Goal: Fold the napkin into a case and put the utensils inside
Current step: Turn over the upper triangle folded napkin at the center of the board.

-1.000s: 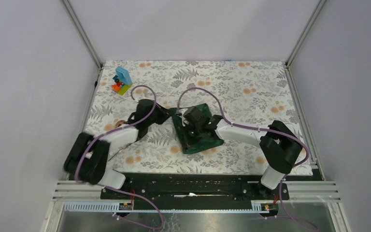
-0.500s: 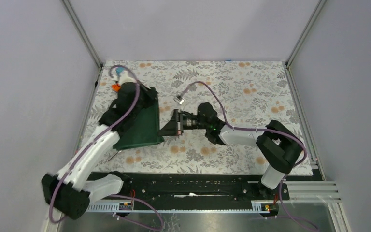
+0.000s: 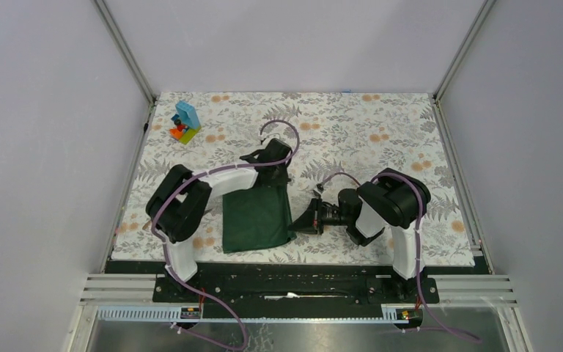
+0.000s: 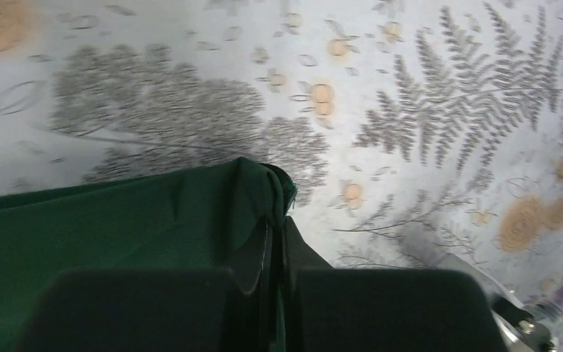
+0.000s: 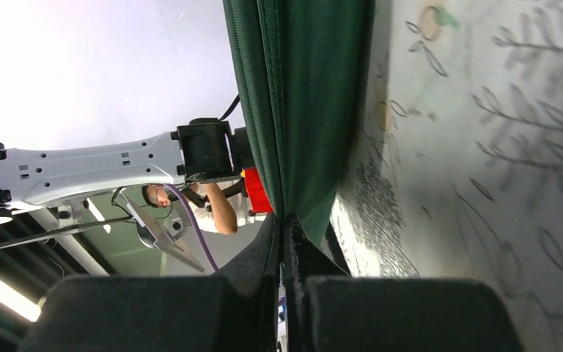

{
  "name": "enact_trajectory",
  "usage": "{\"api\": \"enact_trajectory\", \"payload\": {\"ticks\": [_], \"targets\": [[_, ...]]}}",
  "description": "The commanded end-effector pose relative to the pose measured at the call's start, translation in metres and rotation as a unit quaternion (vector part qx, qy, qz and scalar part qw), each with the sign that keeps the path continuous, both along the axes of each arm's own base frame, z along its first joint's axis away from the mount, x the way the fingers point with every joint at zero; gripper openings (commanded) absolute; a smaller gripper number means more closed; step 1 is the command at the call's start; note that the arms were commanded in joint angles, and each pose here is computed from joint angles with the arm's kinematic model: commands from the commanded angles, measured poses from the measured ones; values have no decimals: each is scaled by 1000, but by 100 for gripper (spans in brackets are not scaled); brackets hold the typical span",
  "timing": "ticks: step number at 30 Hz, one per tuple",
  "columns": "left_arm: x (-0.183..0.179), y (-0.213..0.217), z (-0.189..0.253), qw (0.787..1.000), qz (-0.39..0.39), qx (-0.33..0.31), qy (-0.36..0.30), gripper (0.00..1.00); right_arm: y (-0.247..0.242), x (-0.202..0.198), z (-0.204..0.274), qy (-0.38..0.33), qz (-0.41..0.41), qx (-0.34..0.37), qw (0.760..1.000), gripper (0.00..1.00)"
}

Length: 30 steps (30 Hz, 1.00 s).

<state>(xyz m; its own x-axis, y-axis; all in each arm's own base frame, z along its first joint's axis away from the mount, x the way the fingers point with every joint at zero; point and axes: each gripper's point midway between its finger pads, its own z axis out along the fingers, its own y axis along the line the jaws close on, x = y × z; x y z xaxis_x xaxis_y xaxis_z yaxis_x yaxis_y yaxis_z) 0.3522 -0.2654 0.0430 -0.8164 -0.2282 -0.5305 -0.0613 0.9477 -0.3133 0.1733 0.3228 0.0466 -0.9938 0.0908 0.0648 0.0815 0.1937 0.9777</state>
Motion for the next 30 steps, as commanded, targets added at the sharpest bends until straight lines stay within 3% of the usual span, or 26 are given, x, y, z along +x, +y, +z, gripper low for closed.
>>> {"api": "enact_trajectory", "payload": {"ticks": [1, 7, 12, 14, 17, 21, 23, 30], "targets": [[68, -38, 49, 991, 15, -62, -122, 0, -19, -47, -1, -9, 91, 16, 996, 0], [74, -61, 30, 991, -11, -84, -107, 0, -37, -52, -48, 20, 67, -88, 994, 0], [73, -74, 21, 991, -34, -98, -89, 3, -63, -49, -82, 7, 51, -221, 974, 0], [71, -76, 21, 991, -37, -101, -85, 5, -74, -47, -87, -1, 53, -269, 962, 9], [69, -78, 26, 989, -43, -109, -84, 11, -95, -46, -88, -8, 49, -343, 938, 33], [63, -83, 39, 987, -61, -126, -82, 19, -109, -35, -62, -53, 36, -385, 921, 56], [58, -87, 49, 984, -74, -142, -82, 23, -113, -30, -52, -72, 38, -398, 914, 63], [36, -90, 91, 971, -124, -189, -82, 54, -110, 2, -33, -147, 41, -420, 894, 77]]}}
